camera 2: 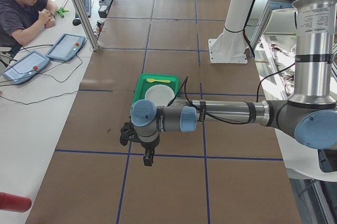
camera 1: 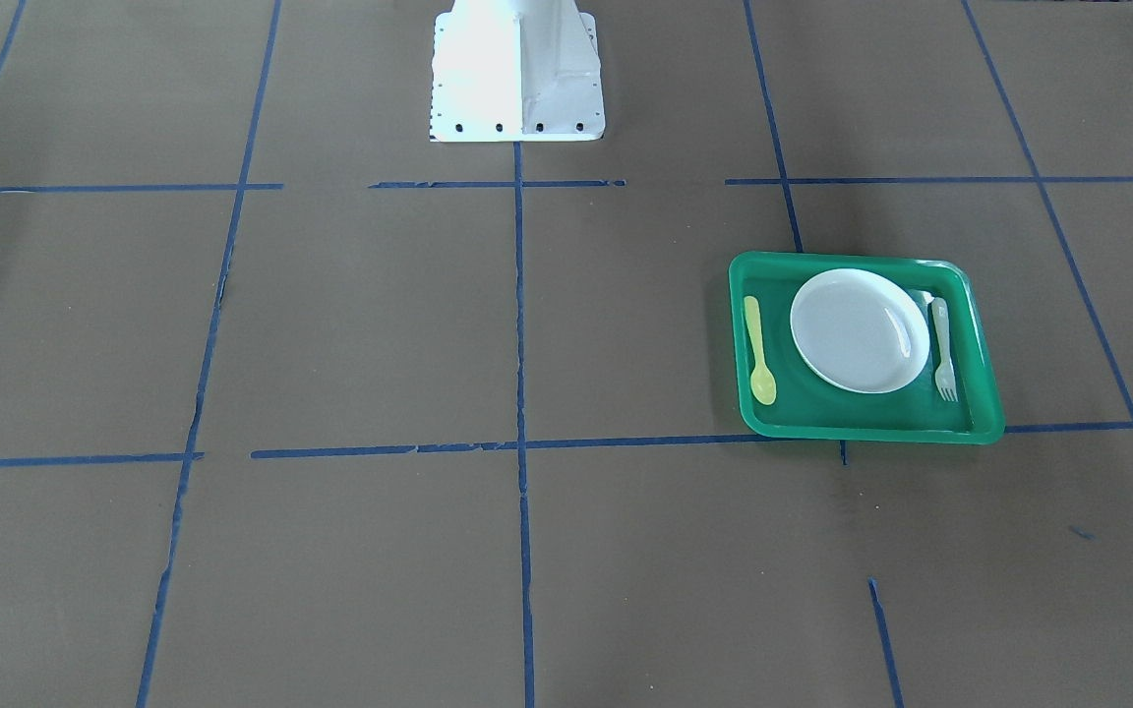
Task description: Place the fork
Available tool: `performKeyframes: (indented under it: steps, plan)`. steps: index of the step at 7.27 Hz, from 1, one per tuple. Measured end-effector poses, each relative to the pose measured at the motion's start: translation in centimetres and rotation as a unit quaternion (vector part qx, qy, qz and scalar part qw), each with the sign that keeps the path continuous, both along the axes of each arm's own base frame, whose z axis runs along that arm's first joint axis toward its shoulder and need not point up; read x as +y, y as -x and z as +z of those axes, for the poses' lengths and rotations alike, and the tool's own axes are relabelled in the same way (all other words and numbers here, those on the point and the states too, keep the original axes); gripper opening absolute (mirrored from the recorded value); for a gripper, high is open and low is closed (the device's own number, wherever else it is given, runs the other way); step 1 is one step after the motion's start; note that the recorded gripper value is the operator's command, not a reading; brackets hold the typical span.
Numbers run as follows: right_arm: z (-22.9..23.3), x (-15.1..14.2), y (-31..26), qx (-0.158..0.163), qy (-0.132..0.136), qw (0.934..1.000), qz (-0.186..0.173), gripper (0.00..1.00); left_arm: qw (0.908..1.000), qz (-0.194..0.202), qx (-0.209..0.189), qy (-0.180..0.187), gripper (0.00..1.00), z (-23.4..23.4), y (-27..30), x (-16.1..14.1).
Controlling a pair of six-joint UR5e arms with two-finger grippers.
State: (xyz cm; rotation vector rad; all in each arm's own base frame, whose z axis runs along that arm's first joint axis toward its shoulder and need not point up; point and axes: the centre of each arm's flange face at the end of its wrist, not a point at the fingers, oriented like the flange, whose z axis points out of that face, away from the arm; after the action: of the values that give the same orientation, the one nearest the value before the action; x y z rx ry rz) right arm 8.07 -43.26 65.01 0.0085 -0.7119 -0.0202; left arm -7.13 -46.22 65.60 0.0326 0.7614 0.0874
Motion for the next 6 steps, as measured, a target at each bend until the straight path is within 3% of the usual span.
performKeyframes:
  steps: [6]
  plan:
    - [0.00, 0.00, 0.00, 0.000, 0.000, 1.0000, 0.000, 1.00, 1.0000, -0.005, -0.001, 0.001, 1.00, 0.07, 0.43, 0.13]
